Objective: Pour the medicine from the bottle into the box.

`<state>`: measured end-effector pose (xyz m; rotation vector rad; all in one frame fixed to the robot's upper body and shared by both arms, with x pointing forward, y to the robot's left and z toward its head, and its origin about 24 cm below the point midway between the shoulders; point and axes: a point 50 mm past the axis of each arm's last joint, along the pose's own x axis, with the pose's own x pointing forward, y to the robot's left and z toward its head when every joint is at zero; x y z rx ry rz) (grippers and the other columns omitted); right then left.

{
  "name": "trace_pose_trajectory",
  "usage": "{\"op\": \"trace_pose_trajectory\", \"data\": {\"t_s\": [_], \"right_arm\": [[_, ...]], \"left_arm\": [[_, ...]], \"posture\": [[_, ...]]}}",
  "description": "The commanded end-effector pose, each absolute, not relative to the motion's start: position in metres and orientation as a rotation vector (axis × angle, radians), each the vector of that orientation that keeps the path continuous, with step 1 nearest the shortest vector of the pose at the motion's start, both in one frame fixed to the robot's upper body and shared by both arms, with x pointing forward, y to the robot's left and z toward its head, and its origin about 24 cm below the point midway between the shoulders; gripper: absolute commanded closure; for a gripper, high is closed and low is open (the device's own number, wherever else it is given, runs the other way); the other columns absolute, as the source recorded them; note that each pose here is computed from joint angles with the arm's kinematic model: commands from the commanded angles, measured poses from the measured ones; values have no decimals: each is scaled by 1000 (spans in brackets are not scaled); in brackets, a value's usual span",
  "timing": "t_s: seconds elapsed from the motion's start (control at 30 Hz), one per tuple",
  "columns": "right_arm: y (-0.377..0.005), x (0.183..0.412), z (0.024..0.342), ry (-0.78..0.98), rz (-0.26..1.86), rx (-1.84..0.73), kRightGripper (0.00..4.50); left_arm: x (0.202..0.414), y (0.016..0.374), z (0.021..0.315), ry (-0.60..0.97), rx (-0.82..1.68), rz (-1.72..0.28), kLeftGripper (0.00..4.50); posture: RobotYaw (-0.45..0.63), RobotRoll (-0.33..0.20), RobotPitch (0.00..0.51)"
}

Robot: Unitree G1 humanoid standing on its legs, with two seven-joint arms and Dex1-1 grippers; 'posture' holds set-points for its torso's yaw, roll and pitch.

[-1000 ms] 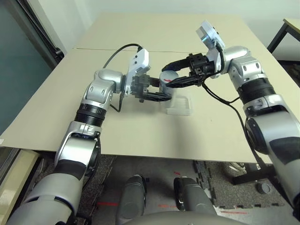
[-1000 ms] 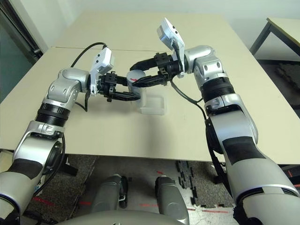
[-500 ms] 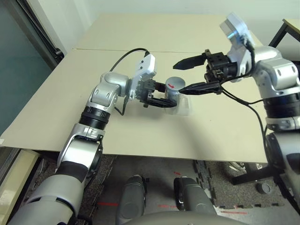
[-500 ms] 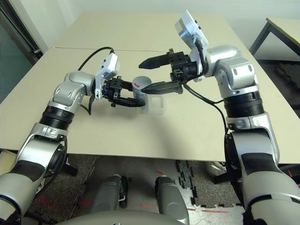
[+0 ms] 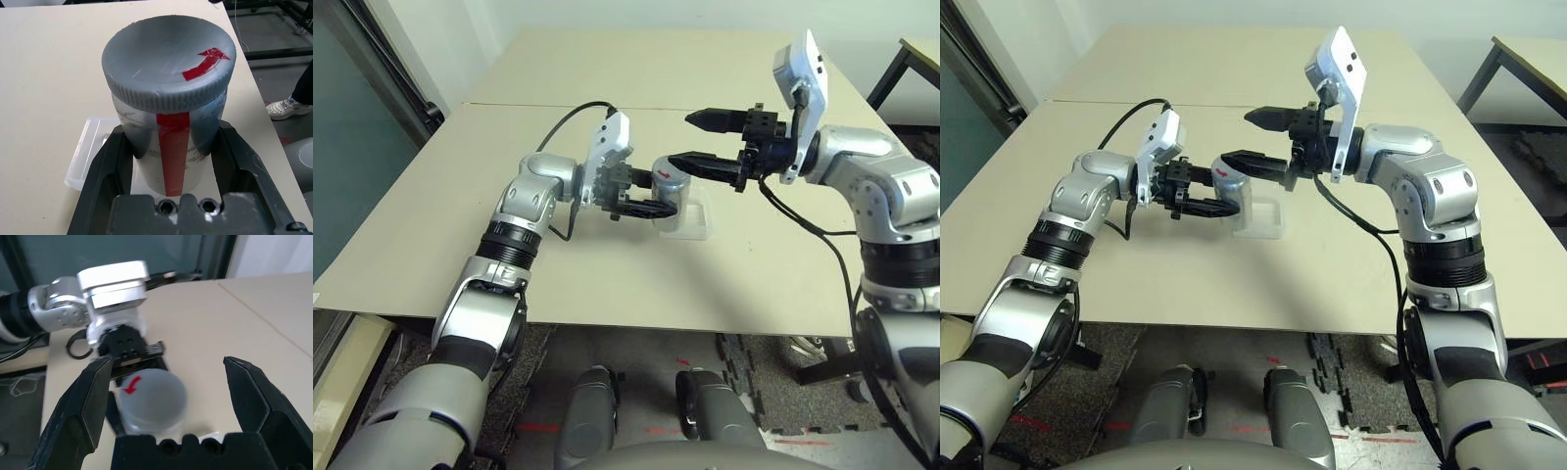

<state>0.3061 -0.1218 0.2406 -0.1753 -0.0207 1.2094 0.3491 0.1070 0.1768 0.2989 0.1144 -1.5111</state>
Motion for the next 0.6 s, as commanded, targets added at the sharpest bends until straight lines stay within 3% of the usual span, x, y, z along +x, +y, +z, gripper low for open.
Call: {"op": "trace_pose_trajectory", "data": {"t_s": [0.03,0.6], "right_arm": [[-117,304,236,12,1207,-192,0],[-98,318,225,27,1129,-265,0]], "left_arm": [[351,105,180,108,328,-1525,2043],[350,104,179,103,329,-1534,2042]], "posture": [[-33,0,89],[-14,0,86]]}}
